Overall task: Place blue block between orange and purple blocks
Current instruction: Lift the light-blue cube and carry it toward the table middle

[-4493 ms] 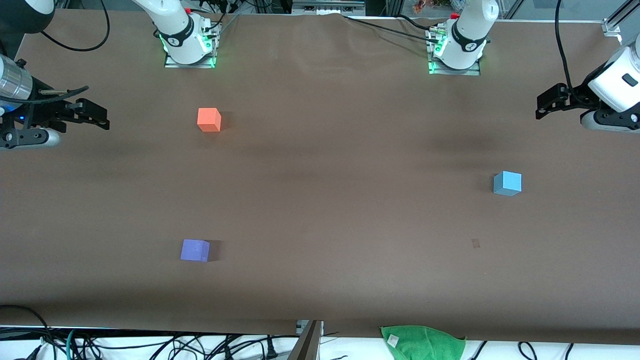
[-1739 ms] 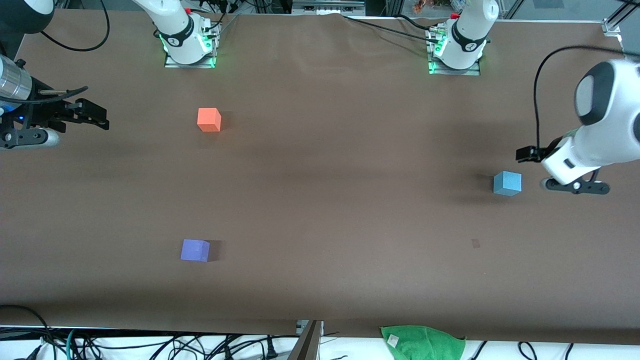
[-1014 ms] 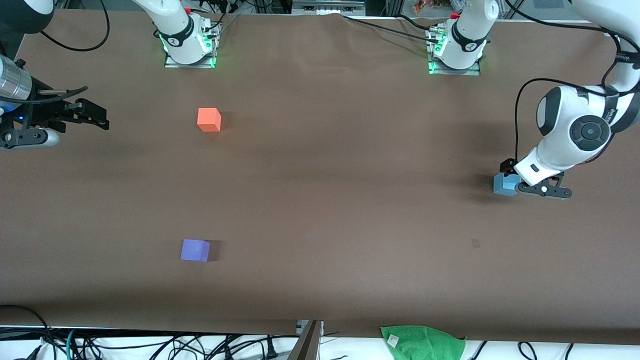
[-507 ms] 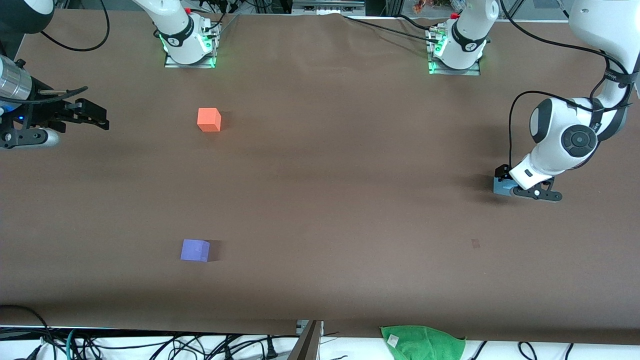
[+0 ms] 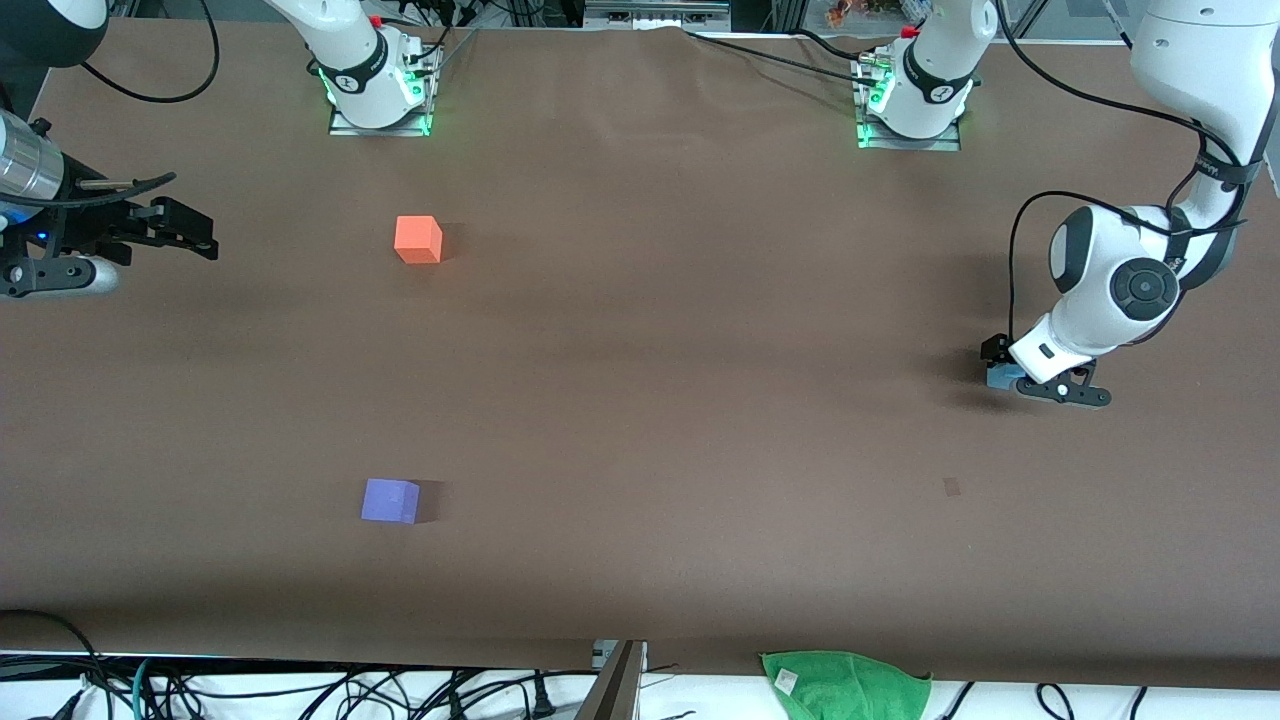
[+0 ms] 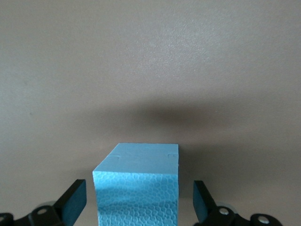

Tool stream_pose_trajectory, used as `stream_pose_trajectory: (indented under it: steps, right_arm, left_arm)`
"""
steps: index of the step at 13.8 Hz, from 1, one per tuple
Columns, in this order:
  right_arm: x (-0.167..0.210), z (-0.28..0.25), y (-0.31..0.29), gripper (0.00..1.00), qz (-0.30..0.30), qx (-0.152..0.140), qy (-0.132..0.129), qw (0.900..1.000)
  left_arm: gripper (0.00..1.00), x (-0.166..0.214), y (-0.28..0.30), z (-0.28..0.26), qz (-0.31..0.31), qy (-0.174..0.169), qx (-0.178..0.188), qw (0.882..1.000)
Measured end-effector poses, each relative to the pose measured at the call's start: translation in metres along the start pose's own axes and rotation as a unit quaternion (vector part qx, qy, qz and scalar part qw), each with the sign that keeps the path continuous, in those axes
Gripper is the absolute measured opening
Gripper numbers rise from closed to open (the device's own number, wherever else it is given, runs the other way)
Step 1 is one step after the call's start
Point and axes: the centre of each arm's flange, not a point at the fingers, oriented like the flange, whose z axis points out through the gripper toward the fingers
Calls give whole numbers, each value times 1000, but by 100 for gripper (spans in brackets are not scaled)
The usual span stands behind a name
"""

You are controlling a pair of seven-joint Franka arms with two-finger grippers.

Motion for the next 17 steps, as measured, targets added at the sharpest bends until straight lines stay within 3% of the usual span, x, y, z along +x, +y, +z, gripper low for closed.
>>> stream_pose_trajectory:
  steps: [2, 5, 6, 9, 11, 14, 17]
  right_arm:
    - [0, 0, 0, 100, 0, 0, 0, 1000]
    - [0, 0, 0, 100, 0, 0, 0, 1000]
    - [0, 0, 0, 100, 0, 0, 0, 1000]
    - [0, 0, 0, 100, 0, 0, 0, 1000]
    - [0, 0, 0, 100, 0, 0, 0, 1000]
    - [0, 0, 0, 100, 0, 0, 0, 1000]
    - [0, 0, 0, 100, 0, 0, 0, 1000]
  left_arm:
    - [96, -1, -1, 6, -1, -3, -2, 1000]
    - [64, -2, -1, 9, -2, -6, -3, 1000]
    - [59, -2, 0, 8, -1, -5, -3, 1000]
    - [58, 2, 1, 5, 1, -5, -3, 1000]
    - [58, 13, 8, -15, 9, -25, -1, 1000]
    - [58, 38, 39, -80, 19, -70, -18, 997]
    - [58, 63, 82, -153, 15, -86, -58, 995]
